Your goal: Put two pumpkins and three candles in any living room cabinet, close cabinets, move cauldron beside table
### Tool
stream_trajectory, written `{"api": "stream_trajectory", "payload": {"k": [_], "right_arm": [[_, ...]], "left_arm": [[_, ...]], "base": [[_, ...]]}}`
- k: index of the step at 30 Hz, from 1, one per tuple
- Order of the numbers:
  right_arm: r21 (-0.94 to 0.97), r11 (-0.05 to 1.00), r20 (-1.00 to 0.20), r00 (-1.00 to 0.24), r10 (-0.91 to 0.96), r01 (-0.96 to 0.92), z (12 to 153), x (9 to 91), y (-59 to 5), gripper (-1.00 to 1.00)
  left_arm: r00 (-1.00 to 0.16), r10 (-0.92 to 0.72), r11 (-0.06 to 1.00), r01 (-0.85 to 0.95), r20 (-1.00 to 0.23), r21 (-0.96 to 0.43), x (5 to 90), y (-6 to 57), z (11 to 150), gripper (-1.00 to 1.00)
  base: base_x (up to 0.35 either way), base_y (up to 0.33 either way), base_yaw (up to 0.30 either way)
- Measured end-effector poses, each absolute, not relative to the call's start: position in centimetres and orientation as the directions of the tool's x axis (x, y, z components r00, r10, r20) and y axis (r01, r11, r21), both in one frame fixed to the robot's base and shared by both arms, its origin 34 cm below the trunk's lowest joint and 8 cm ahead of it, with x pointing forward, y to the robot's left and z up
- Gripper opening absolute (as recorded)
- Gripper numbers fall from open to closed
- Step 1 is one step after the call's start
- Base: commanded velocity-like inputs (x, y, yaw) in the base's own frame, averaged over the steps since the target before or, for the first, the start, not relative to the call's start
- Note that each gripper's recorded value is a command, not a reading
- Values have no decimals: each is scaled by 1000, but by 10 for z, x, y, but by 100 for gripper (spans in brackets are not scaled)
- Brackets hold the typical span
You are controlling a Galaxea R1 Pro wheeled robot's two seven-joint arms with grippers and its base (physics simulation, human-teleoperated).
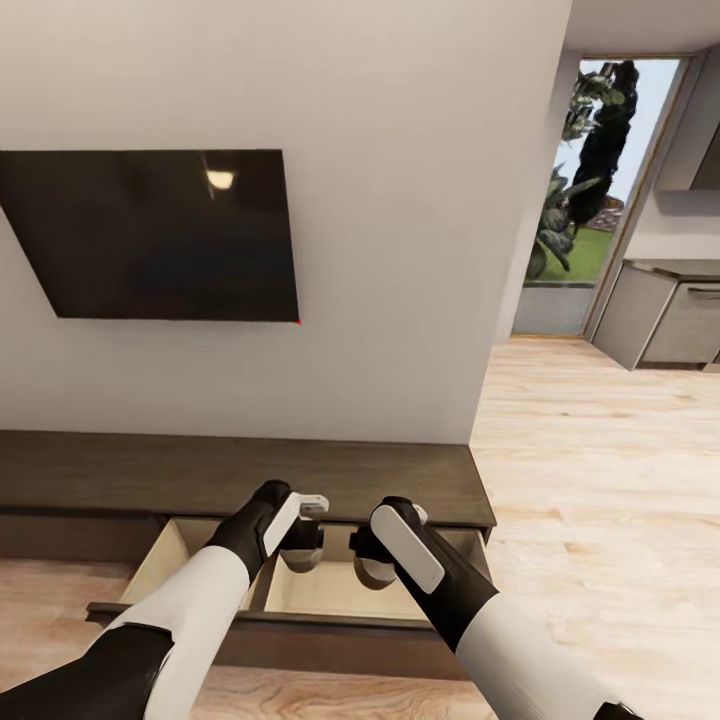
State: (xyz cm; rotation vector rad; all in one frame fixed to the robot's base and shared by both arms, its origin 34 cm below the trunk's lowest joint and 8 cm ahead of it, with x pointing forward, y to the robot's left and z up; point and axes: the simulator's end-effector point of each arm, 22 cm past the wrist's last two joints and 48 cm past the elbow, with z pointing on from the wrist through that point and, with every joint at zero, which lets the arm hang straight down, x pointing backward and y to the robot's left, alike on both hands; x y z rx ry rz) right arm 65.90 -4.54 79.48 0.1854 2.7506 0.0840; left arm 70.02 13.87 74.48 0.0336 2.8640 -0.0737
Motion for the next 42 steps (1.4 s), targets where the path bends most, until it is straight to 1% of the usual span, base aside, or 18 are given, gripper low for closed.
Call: {"api": "stream_trajectory", "payload": {"k": [11, 17, 23, 26, 42], "right_arm": [[101, 987, -371, -915, 156, 127, 779, 661, -44, -100], [146, 978, -394, -898, 197, 150, 773, 669, -38, -100], [113, 983, -441, -879, 181, 146, 768, 678, -47, -100], [131, 979, -456, -868, 198, 154, 764, 682, -46, -100], [187, 969, -432, -872, 229, 162, 739, 683, -42, -100]], "left_arm": [[-945, -5, 999, 8, -327, -40, 706, 141, 717, -100], [-939, -10, 999, 3, -343, -39, 709, 142, 708, -100], [-932, -17, 999, -3, -362, -40, 712, 142, 697, -100], [-928, -21, 999, -6, -373, -41, 714, 142, 694, -100], [-909, -35, 999, -21, -415, -37, 722, 145, 682, -100]], "base": [[0, 0, 0], [0, 0, 0], [0, 0, 0], [0, 0, 0], [0, 0, 0]]}}
